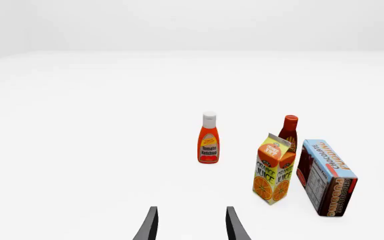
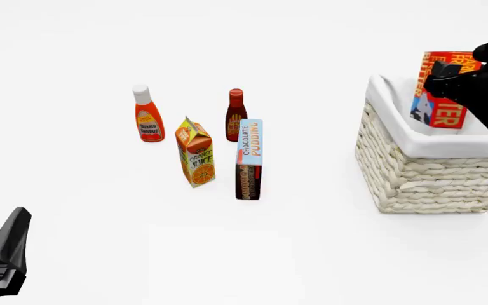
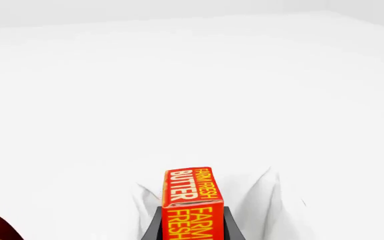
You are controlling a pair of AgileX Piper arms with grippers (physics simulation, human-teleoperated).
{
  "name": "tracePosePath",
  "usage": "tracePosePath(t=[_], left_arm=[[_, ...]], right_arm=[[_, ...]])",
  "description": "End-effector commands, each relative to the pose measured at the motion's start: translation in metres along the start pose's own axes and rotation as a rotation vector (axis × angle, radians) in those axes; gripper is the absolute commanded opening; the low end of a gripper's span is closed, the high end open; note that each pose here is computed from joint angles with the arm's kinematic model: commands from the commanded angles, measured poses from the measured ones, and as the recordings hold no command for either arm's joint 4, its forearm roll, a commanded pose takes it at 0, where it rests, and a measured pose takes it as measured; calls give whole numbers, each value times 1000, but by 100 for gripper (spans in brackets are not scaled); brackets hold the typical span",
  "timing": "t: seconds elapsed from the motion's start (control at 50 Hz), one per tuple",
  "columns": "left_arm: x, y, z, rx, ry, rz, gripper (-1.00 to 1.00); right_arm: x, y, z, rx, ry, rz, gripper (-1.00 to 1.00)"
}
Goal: Pick the butter and place it in the basket.
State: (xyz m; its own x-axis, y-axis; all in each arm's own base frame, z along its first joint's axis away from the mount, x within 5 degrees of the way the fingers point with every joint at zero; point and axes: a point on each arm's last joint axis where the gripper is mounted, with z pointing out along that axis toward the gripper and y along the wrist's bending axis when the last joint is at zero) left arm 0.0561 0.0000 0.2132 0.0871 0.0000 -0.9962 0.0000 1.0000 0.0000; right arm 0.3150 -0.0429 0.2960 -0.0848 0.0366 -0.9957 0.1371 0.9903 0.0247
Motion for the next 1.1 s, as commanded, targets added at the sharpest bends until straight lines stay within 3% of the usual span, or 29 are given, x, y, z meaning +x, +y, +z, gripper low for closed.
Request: tracePosePath(t=[0.02,1.1], left_arm=[[0,0,0,0,0,0,100],[0,0,0,0,0,0,100]], right_arm=[[-6,-1,1,2,-28,20,-100],[-10,0,2,0,-36,31,-100]])
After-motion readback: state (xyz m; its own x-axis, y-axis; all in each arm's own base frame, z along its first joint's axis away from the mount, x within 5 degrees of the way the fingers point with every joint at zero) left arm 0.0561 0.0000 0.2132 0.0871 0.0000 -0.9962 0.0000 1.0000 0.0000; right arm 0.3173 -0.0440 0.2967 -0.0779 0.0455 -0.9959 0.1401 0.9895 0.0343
